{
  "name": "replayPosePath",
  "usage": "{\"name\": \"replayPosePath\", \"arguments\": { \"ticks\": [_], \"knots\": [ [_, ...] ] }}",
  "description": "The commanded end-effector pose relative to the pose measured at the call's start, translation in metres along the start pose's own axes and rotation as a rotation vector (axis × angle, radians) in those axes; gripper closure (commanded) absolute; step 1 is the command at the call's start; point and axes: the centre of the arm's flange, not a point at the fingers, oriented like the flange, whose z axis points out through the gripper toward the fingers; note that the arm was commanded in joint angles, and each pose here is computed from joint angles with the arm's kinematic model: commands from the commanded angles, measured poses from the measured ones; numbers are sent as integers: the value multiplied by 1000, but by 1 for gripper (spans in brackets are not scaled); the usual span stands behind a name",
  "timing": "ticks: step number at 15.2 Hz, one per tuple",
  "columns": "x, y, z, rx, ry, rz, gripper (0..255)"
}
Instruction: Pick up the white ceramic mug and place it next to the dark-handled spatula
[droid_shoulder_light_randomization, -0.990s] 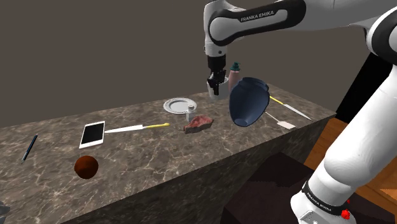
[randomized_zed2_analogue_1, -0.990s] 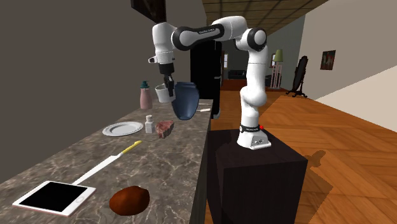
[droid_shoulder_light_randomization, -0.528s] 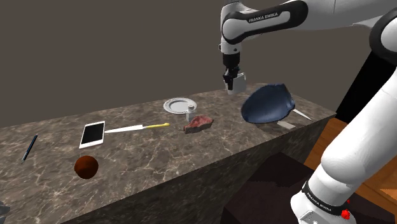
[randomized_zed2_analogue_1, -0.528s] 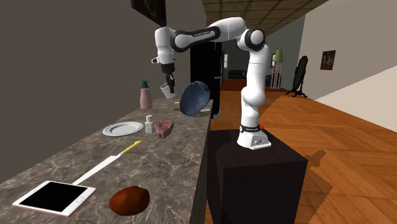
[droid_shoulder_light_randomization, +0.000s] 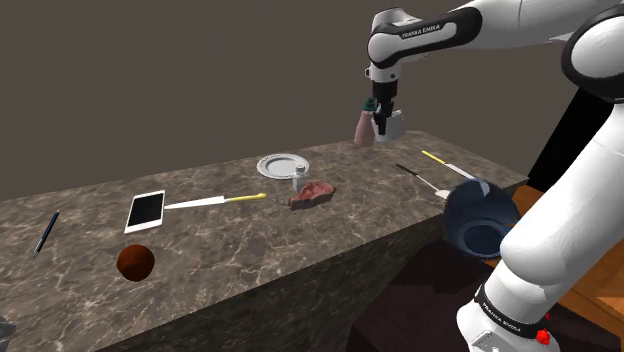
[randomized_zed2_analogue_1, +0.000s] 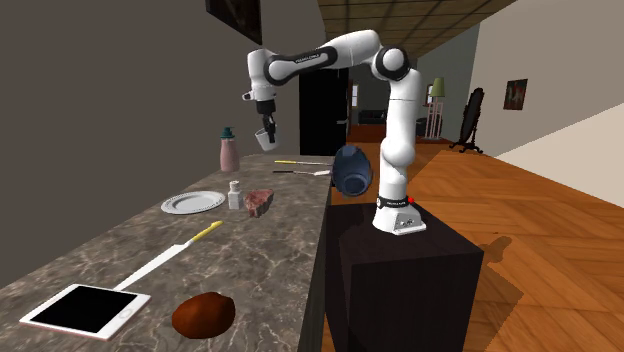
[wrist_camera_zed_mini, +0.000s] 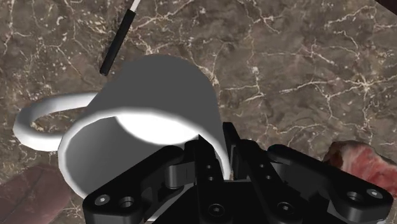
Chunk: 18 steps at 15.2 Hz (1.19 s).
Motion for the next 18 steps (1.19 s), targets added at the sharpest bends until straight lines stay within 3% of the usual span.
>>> {"name": "replayPosePath", "arguments": {
  "ticks": [1,18],
  "knots": [
    [-7,26,2,0,0,-1,255],
    [-64,241,25,0,0,-1,255]
  ]
}}
